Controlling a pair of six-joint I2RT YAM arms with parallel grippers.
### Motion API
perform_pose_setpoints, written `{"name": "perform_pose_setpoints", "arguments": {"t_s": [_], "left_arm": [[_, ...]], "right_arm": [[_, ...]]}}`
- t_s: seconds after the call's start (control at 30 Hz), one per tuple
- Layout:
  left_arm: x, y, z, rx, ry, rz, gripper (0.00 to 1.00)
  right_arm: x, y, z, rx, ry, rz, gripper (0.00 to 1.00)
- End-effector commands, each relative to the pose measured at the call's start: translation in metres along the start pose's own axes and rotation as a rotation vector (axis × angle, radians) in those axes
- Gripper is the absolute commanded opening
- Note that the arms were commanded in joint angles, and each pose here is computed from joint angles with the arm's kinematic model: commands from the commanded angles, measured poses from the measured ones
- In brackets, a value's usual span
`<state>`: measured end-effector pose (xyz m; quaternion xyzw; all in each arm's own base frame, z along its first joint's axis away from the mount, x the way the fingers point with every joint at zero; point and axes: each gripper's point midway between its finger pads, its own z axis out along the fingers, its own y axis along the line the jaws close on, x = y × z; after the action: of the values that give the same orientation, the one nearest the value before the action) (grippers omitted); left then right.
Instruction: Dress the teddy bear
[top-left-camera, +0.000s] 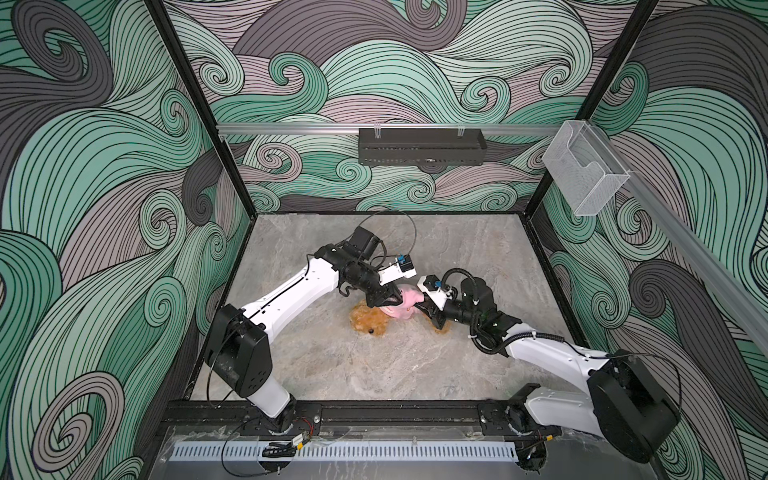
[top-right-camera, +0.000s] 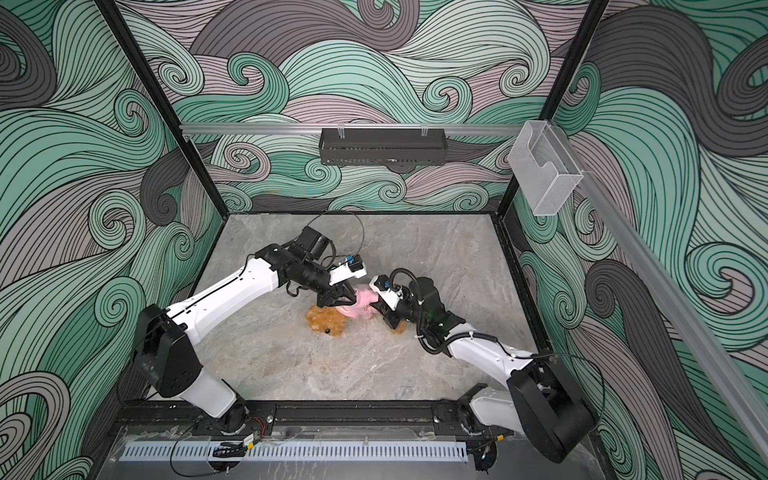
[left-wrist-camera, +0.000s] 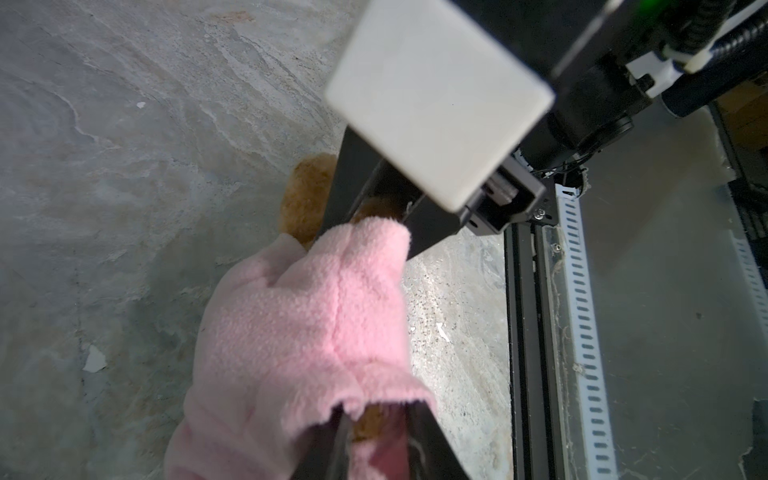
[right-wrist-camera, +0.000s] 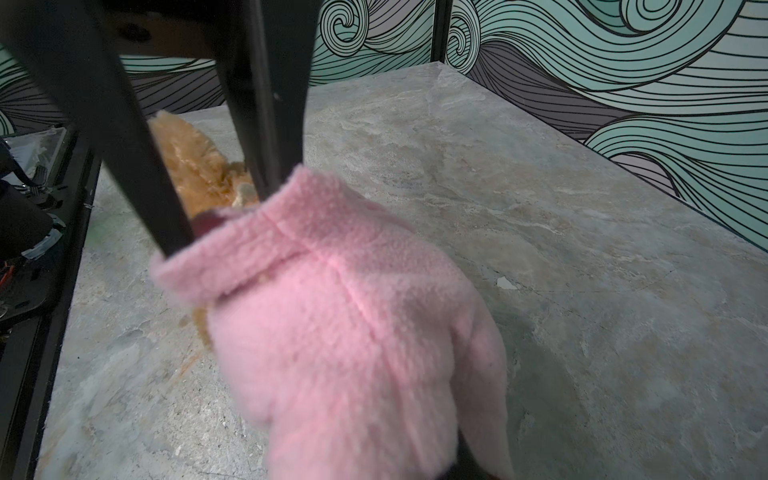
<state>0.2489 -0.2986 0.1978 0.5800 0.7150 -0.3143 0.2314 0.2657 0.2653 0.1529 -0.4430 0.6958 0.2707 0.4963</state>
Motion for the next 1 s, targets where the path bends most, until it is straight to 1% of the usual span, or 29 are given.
{"name": "perform_pose_setpoints", "arguments": {"t_s": [0.0, 0.23, 0.33, 0.4, 0.5, 0.63, 0.8, 0.97], "left_arm": [[0.0, 0.009, -0.01, -0.074, 0.001, -0.003, 0.25], [-0.003, 0.018, -0.013, -0.095, -0.022, -0.03, 0.19], [-0.002, 0.021, -0.007, -0.089, -0.026, -0.021, 0.19], [0.001, 0.02, -0.001, -0.06, -0.018, -0.002, 0.19], [0.005, 0.018, 0.007, -0.019, 0.009, -0.016, 0.21], [0.009, 0.009, 0.018, 0.029, 0.041, -0.01, 0.27], [0.001, -0.001, 0.021, 0.072, -0.005, 0.007, 0.33], [0.001, -0.004, 0.02, 0.082, -0.011, 0.008, 0.36]], "right_arm": [[-0.019, 0.002, 0.001, -0.014, -0.073, -0.043, 0.2], [-0.018, 0.002, 0.002, -0.02, -0.07, -0.041, 0.2], [-0.018, 0.002, 0.003, -0.022, -0.071, -0.04, 0.2], [-0.019, 0.003, 0.003, -0.024, -0.072, -0.037, 0.2], [-0.021, 0.002, 0.002, -0.023, -0.084, -0.031, 0.2], [-0.026, 0.002, 0.003, -0.026, -0.104, -0.009, 0.2], [-0.026, -0.001, 0.007, -0.023, -0.086, 0.021, 0.19], [-0.026, -0.004, 0.008, -0.009, -0.08, 0.042, 0.19]]}}
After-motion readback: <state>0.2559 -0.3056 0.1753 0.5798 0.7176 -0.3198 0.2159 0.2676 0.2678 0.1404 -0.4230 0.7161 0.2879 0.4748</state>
